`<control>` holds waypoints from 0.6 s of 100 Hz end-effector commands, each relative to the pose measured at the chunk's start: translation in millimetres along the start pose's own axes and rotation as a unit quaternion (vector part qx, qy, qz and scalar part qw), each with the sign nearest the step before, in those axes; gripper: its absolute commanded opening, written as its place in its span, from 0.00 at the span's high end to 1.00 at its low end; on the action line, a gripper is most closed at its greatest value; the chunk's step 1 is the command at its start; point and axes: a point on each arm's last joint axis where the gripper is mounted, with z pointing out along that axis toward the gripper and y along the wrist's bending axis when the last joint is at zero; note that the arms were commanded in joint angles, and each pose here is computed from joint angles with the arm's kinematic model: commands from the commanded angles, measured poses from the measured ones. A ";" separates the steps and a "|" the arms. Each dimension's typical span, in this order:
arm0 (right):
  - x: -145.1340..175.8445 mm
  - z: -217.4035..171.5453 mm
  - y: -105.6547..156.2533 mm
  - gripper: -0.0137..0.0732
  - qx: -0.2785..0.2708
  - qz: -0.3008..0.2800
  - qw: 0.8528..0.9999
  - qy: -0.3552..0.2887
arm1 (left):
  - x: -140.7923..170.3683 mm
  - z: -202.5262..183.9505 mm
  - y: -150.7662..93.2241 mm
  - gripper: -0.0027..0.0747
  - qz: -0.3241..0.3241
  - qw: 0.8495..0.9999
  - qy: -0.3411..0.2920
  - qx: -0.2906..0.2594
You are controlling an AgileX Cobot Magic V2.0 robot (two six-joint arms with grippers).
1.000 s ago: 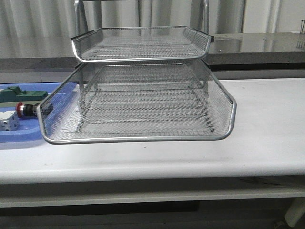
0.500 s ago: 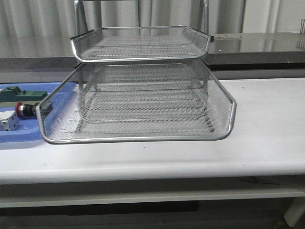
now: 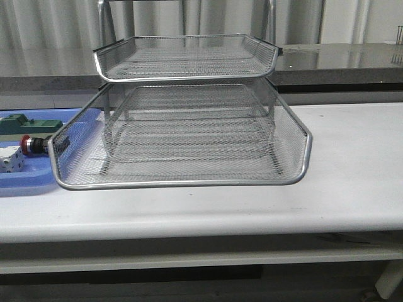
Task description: Place button on rack with both arms
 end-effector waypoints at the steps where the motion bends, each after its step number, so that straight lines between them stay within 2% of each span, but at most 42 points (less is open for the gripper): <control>1: -12.6 -6.0 0.0 0.92 0.003 -0.005 0.999 -0.044 | -36.9 12.8 -3.1 0.99 -0.002 1.000 0.009 -0.004; 18: -12.6 -6.0 0.0 0.92 0.003 -0.005 0.999 -0.044 | -75.8 58.9 -7.3 0.99 0.003 0.997 0.077 -0.014; 31: -12.6 -6.0 0.0 0.92 0.003 -0.005 0.999 -0.044 | -95.1 96.7 -10.0 0.99 0.034 0.994 0.107 -0.015; 50: -12.6 -6.0 0.0 0.92 0.003 -0.005 0.999 -0.044 | -98.7 157.3 -11.9 0.99 0.094 0.981 0.169 -0.010; 60: -12.6 -6.0 0.0 0.92 0.003 -0.005 0.999 -0.044 | -93.3 188.2 -12.1 0.99 0.140 0.968 0.208 -0.002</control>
